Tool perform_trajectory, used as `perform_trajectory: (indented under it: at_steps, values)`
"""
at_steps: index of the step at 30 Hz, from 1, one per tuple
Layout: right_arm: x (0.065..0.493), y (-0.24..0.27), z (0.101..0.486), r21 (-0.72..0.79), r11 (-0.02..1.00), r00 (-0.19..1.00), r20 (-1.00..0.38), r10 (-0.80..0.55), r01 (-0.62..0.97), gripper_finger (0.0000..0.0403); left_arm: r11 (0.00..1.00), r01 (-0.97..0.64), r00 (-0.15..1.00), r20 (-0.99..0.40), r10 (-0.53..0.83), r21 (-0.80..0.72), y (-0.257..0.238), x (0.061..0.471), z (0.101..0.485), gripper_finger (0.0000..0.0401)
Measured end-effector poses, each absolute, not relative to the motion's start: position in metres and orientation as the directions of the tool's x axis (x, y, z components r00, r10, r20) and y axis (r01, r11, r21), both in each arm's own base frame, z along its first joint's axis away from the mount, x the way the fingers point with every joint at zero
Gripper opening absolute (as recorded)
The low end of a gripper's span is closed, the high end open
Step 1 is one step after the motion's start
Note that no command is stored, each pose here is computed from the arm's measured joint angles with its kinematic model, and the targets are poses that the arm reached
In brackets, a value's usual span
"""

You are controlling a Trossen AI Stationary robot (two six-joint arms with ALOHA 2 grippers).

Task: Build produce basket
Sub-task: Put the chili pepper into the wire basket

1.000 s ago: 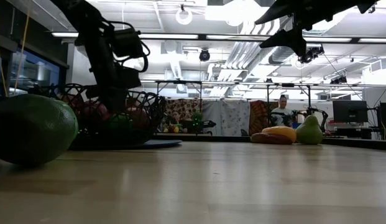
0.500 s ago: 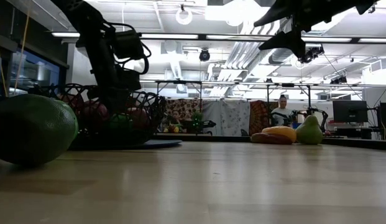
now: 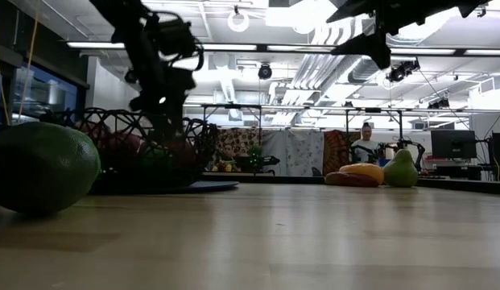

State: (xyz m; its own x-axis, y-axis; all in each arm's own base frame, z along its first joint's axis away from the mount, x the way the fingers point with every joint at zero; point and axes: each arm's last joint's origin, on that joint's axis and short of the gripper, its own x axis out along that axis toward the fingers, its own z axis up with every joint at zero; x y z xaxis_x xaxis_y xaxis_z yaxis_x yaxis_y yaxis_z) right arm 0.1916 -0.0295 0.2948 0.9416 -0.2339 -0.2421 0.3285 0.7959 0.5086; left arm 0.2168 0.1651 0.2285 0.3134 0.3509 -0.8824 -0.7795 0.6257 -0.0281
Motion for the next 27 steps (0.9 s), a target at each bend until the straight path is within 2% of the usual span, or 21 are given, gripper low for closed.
perform_trajectory:
  at_steps: [7,13,18,22,27]
  values:
    - [0.193,-0.03,0.304,0.481,0.832,0.961,-0.144,-0.237,0.277,0.0277,0.666,-0.744,0.478,-0.744,0.468,-0.06,0.17,0.223,0.293,0.0266]
    - [0.194,-0.03,0.312,0.439,0.865,0.968,-0.065,-0.241,0.245,0.0277,0.718,-0.679,0.685,-0.482,0.546,-0.152,0.154,0.206,0.348,0.0266]
    - [0.194,-0.031,0.316,0.394,0.883,0.963,-0.025,-0.267,0.255,0.0277,0.79,-0.581,0.806,-0.27,0.526,-0.196,0.132,0.189,0.384,0.0266]
    - [0.194,-0.031,0.316,0.363,0.894,0.961,-0.021,-0.275,0.264,0.0277,0.836,-0.498,0.867,-0.121,0.483,-0.23,0.113,0.18,0.383,0.0266]
    - [0.194,-0.031,0.316,0.351,0.898,0.961,-0.021,-0.275,0.265,0.0277,0.859,-0.409,0.9,0.022,0.436,-0.308,0.095,0.168,0.351,0.0266]
